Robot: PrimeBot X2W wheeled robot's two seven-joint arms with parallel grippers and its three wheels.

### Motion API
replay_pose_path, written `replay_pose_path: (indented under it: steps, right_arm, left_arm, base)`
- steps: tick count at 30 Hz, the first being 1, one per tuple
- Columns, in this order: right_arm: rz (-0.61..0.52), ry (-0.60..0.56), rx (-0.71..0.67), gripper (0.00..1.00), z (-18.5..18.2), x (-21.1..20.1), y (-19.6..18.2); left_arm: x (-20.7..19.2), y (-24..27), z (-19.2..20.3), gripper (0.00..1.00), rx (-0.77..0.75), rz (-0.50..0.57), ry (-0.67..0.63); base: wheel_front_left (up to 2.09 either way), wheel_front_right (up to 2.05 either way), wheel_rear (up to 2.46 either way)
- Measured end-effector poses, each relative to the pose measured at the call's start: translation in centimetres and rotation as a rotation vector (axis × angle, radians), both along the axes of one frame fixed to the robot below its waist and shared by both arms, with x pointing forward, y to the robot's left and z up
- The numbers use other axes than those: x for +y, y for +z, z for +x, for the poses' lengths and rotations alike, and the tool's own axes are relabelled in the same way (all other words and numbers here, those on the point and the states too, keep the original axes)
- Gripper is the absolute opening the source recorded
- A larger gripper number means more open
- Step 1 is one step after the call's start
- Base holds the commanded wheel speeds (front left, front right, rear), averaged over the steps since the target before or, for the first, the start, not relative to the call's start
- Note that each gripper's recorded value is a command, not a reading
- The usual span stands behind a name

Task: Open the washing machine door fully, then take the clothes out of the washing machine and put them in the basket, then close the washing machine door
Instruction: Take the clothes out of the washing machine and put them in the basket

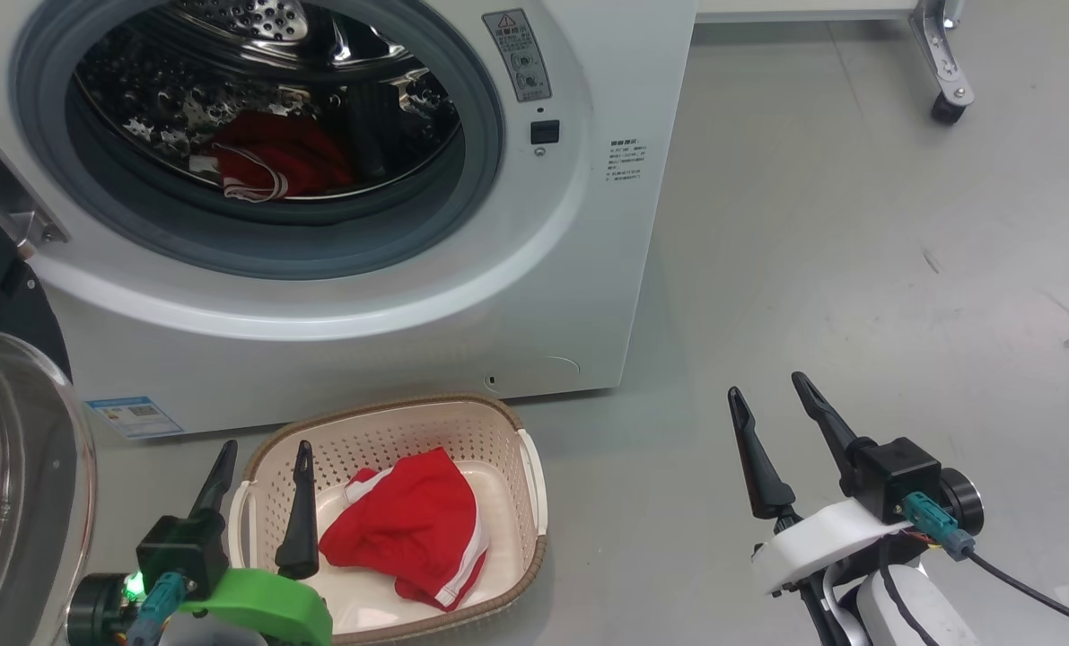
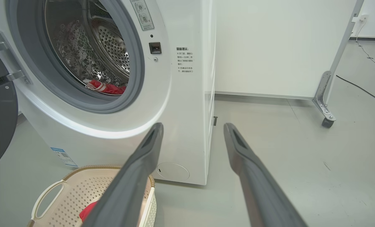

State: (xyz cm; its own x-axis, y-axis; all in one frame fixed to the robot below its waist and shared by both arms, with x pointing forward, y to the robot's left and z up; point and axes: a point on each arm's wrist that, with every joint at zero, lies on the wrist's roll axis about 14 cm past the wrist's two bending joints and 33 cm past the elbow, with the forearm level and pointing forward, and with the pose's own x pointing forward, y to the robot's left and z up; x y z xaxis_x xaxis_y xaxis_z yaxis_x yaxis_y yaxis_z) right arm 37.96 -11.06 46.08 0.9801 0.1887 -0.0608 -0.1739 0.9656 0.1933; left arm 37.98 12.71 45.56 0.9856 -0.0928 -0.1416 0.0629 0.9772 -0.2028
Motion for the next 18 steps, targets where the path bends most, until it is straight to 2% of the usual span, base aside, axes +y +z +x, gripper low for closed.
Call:
replay_pose_path:
  steps: [8, 18]
  right_arm:
    - [-0.002, 0.008, -0.001, 1.00, 1.8, 0.2, -0.3]
    - [0.002, 0.034, 0.000, 1.00, 4.6, 0.7, -1.1]
  left_arm:
    - [-0.8, -1.5, 2.1, 1.00, 0.053, 0.002, -0.031]
    - [-1.8, -3.0, 8.3, 1.00, 0.078, 0.019, -0.077]
  base:
    - [0.00, 0.00, 0.00]
    - [0.00, 0.00, 0.00]
